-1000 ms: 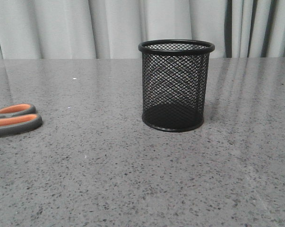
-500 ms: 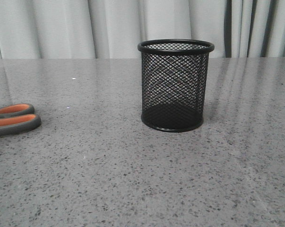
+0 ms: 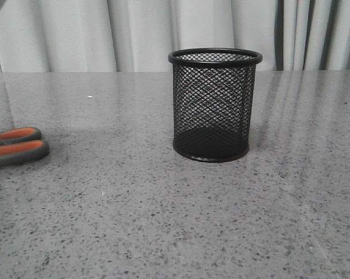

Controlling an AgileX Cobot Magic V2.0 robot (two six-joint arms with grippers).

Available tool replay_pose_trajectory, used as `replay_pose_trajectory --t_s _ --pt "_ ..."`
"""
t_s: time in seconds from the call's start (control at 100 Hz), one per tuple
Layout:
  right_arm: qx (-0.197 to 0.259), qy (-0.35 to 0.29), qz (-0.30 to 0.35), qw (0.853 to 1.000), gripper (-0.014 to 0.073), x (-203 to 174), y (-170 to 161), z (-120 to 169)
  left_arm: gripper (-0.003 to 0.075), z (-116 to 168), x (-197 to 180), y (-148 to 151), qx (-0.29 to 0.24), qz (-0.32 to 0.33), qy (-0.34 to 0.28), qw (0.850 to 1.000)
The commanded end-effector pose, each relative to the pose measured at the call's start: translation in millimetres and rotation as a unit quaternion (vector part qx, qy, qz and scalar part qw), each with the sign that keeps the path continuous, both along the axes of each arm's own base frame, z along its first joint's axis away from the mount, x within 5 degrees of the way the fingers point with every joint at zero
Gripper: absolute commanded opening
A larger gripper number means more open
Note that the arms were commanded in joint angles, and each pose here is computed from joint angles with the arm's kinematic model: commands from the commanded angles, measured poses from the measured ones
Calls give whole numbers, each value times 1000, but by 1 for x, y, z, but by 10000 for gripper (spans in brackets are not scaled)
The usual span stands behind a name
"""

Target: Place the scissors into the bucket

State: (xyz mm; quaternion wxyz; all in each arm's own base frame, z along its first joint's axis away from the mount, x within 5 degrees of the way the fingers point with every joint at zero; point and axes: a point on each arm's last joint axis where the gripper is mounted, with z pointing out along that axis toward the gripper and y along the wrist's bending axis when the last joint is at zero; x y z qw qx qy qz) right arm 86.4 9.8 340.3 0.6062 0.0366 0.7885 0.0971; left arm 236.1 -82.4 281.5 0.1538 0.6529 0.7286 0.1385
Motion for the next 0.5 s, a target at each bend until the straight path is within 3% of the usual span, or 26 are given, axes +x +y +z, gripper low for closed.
replay_pose_trajectory --t_s 0.0,0.09,0.33,0.49 --pt "-5 -45 1 999 503 3 0 13 404 3 5 1 -12 -21 11 1000" --pt "-6 -40 0 999 503 4 0 8 442 -7 11 2 -11 -20 38 999" --pt "-8 -21 1 1000 503 6 0 -4 443 -26 24 10 -1 -4 68 998" --pt "-8 -23 1 1000 503 6 0 -4 442 -38 29 7 -24 -24 100 994"
